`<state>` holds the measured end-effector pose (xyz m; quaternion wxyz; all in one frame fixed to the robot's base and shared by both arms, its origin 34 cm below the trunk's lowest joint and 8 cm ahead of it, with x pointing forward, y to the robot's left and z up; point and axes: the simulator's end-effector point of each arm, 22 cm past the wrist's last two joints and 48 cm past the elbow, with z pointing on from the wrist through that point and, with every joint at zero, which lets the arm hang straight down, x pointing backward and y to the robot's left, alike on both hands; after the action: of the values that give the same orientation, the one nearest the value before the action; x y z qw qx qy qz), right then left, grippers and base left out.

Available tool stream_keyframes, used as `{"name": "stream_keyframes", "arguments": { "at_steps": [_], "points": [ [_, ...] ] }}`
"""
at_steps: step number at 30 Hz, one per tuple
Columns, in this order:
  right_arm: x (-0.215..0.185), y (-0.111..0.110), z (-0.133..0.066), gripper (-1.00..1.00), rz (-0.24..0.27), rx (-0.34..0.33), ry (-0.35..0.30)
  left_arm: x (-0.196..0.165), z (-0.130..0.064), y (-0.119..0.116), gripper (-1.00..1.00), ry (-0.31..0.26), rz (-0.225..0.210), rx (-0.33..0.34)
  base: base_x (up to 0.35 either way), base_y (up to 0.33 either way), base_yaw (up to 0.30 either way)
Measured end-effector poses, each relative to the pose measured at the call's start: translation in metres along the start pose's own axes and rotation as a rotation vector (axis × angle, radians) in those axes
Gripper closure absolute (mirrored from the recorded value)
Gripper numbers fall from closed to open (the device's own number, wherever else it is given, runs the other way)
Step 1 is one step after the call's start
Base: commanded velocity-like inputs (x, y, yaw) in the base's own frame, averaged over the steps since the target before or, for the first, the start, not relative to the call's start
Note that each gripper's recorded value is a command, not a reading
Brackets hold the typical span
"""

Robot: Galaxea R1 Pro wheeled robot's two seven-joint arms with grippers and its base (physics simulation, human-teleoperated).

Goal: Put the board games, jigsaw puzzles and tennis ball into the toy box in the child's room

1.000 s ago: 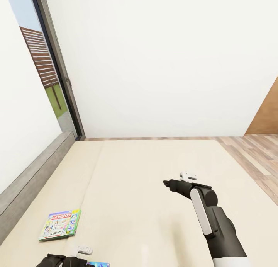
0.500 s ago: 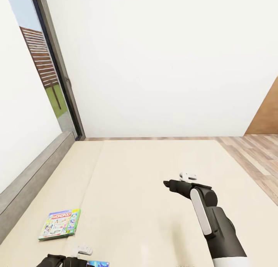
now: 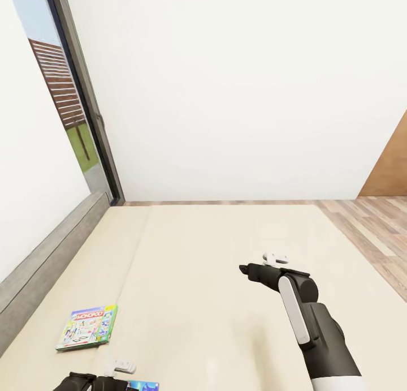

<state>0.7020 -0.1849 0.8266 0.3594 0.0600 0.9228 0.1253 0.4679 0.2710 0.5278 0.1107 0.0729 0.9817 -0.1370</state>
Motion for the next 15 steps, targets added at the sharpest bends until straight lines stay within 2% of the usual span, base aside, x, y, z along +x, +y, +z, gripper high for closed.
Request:
{"name": "stream_keyframes", "arguments": {
  "at_steps": [15],
  "points": [
    [0.0003,0.0009,0.0,-1.0,0.001,-0.002,0.001,0.0,0.0,0.0,-1.0,0.0,0.0,0.0,0.0,0.0,0.0]
  ]
}}
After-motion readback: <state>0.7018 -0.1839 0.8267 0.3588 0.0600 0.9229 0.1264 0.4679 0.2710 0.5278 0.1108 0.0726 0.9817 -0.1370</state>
